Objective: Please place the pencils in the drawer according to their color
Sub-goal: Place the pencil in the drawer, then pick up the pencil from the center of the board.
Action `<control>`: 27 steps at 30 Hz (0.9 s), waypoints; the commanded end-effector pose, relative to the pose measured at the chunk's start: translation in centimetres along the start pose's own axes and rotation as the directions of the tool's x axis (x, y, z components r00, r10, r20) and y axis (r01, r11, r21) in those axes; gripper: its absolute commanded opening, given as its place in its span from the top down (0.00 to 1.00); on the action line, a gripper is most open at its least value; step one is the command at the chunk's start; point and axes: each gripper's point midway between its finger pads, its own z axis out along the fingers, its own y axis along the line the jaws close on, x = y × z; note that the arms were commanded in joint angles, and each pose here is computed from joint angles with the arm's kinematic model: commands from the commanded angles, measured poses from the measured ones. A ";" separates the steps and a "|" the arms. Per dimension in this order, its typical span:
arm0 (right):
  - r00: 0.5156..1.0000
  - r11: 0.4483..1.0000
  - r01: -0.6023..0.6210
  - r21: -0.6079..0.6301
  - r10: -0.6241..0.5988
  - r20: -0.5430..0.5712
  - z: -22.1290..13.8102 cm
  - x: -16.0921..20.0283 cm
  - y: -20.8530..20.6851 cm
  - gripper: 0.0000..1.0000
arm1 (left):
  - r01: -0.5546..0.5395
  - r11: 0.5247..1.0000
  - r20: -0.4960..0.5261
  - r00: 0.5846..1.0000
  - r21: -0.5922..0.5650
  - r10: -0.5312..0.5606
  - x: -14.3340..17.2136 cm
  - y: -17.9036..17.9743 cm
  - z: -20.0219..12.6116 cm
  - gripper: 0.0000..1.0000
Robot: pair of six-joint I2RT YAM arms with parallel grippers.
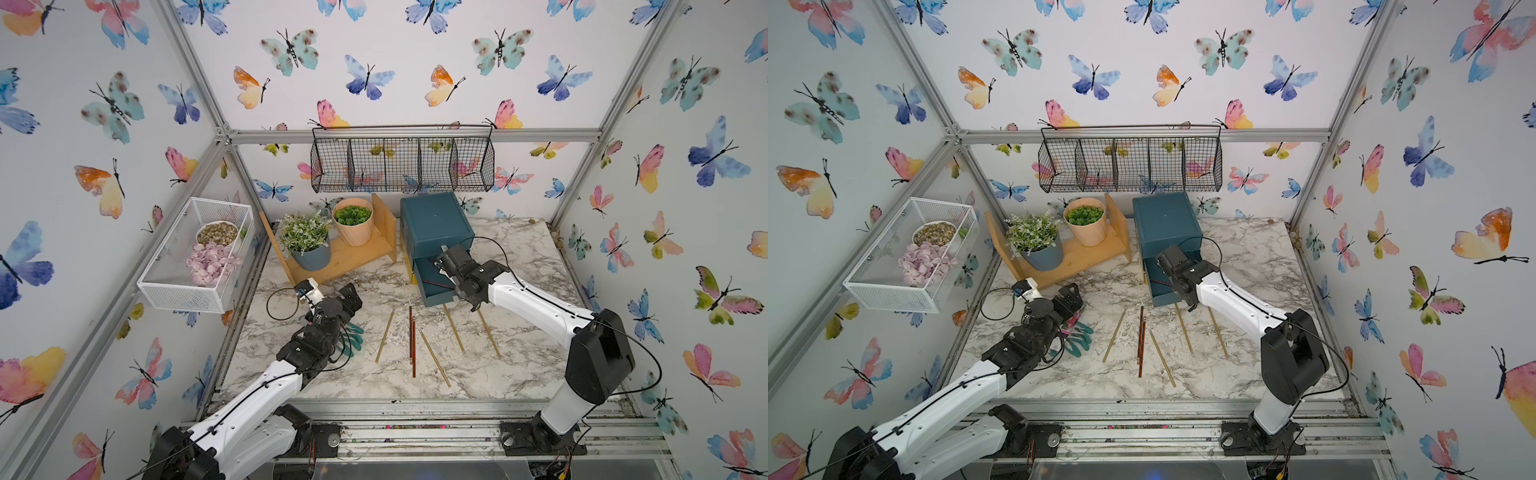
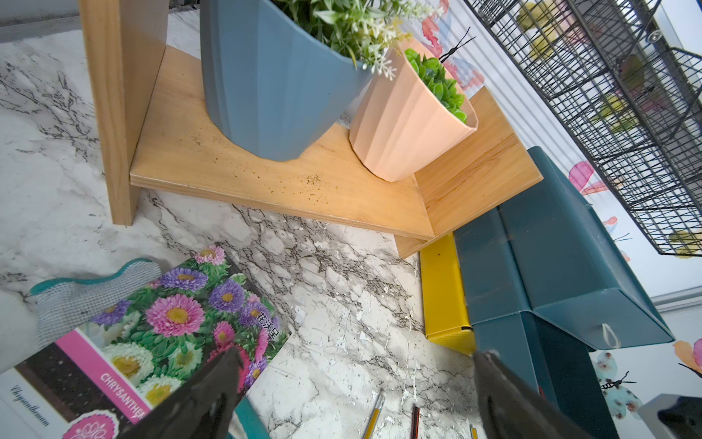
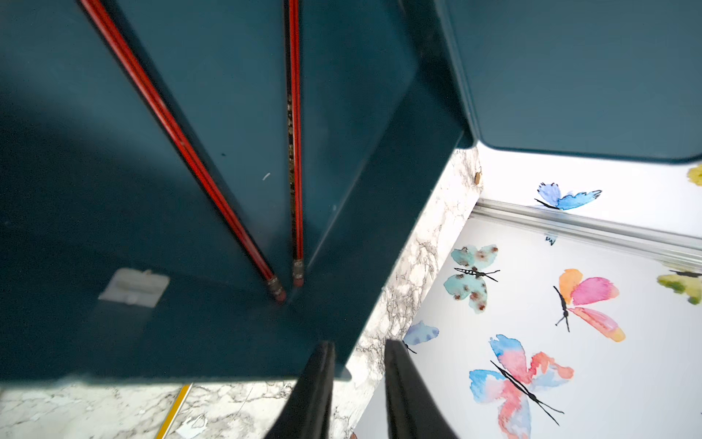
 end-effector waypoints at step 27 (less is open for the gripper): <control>0.598 0.674 -0.727 -0.130 0.716 0.360 -8.6 -0.4 -7.4 0.02 | -0.319 0.913 -0.667 0.626 0.254 0.404 18.5 -2.0 -3.3 0.45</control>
